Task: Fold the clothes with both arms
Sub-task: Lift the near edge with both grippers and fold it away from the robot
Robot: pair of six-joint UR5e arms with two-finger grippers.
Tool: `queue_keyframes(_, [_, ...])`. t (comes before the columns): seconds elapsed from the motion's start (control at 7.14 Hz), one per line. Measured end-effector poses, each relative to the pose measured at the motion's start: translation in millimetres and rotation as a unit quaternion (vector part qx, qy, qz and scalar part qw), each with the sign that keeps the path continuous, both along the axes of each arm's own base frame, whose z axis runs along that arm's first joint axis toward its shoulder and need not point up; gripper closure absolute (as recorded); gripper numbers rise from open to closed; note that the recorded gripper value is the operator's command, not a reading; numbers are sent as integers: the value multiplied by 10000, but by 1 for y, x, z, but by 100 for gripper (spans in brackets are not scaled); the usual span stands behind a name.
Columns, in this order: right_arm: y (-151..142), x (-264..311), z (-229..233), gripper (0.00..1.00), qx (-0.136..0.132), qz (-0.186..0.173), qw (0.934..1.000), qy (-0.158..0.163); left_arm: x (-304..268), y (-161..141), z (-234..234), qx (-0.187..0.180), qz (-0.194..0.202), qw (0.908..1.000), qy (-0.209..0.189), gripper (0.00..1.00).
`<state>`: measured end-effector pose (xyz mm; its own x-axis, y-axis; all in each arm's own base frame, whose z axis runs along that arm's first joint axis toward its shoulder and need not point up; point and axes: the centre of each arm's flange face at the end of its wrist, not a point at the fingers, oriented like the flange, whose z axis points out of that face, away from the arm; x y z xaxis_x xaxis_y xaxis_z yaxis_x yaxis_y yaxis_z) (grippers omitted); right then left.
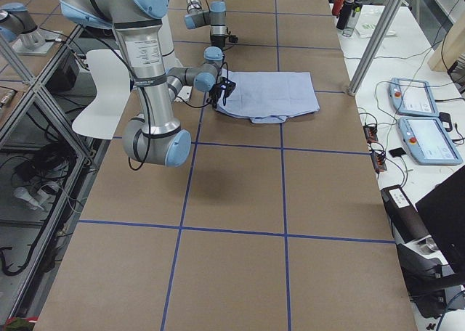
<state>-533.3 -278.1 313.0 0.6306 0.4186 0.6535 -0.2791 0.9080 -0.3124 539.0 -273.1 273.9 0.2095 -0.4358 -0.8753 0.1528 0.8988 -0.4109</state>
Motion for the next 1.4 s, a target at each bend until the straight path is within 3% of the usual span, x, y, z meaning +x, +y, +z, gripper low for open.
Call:
queue_keyframes(0.56, [-7, 30, -33, 100, -70, -14, 9992, -389, -23, 0, -19, 59, 24, 9997, 238, 100])
queue_keyframes(0.98, [4, 71, -66, 100, -303, -352, 9949, -900, -62, 18, -47, -13, 327, 9992, 246, 100])
queue_keyframes(1.12, [14, 82, -79, 100, -483, -642, 9906, -1108, -80, 28, -67, -64, 469, 9987, 178, 100])
queue_keyframes(1.4, [28, 106, -104, 100, -932, -1305, 9752, -1527, -105, 48, -94, -98, 705, 9973, 187, 100])
